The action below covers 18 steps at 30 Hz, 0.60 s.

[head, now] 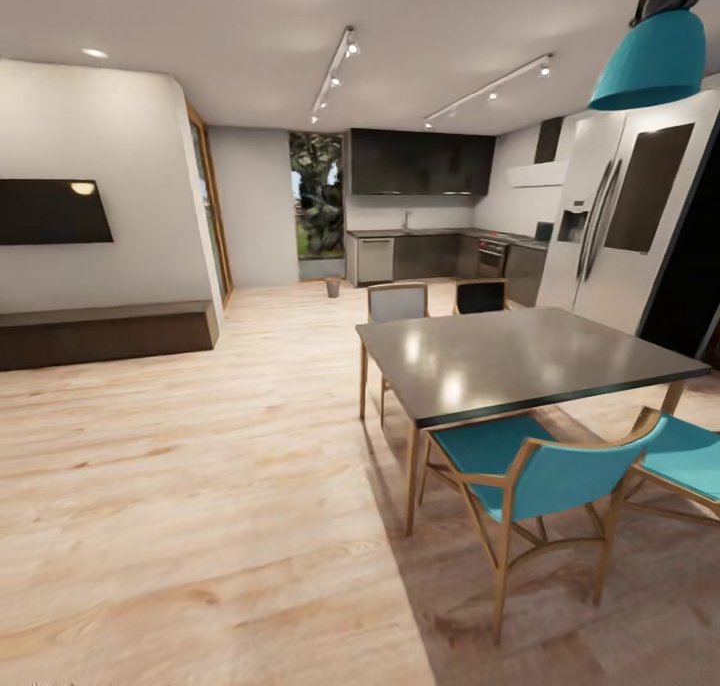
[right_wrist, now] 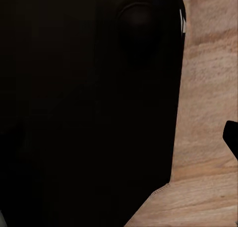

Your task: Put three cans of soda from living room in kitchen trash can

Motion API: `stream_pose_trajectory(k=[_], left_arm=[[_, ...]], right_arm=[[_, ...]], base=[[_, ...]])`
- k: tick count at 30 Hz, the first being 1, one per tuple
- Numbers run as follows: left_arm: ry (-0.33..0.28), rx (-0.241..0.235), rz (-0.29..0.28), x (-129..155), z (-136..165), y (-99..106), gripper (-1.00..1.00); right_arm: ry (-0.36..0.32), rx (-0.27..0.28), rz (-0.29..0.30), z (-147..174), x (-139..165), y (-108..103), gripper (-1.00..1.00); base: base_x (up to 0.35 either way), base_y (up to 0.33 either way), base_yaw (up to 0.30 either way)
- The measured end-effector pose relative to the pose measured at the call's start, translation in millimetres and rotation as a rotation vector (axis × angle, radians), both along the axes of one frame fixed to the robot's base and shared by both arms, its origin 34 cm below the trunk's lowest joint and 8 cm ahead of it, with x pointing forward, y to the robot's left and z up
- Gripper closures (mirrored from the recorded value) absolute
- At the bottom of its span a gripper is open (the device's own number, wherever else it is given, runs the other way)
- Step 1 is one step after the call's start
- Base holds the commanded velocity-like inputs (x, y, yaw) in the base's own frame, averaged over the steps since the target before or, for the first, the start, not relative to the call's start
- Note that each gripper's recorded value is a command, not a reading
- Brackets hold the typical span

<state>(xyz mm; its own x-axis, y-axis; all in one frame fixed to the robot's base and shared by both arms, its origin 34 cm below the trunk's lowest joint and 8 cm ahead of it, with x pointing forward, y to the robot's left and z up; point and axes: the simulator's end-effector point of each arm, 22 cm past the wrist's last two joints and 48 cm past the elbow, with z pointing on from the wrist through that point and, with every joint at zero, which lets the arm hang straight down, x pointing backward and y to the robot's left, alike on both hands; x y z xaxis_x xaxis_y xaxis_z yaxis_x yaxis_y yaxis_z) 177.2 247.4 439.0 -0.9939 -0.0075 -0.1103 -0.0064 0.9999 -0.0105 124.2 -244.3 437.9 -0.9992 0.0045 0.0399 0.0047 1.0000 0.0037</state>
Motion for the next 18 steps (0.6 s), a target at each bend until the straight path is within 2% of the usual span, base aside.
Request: stream_pose_trajectory(k=[10,18], left_arm=[[0.0,0.0,-0.001,-0.1,0.0,0.0,-1.0],[-0.002,0.0,0.0,0.5,0.0,0.0,-1.0]], right_arm=[[0.0,0.001,0.01,0.0,-0.2,0.1,-1.0],[0.0,0.001,0.013,0.0,-0.4,0.3,-1.0]], base=[[0.114,0.138,0.191],[0.031,0.018,0.071]])
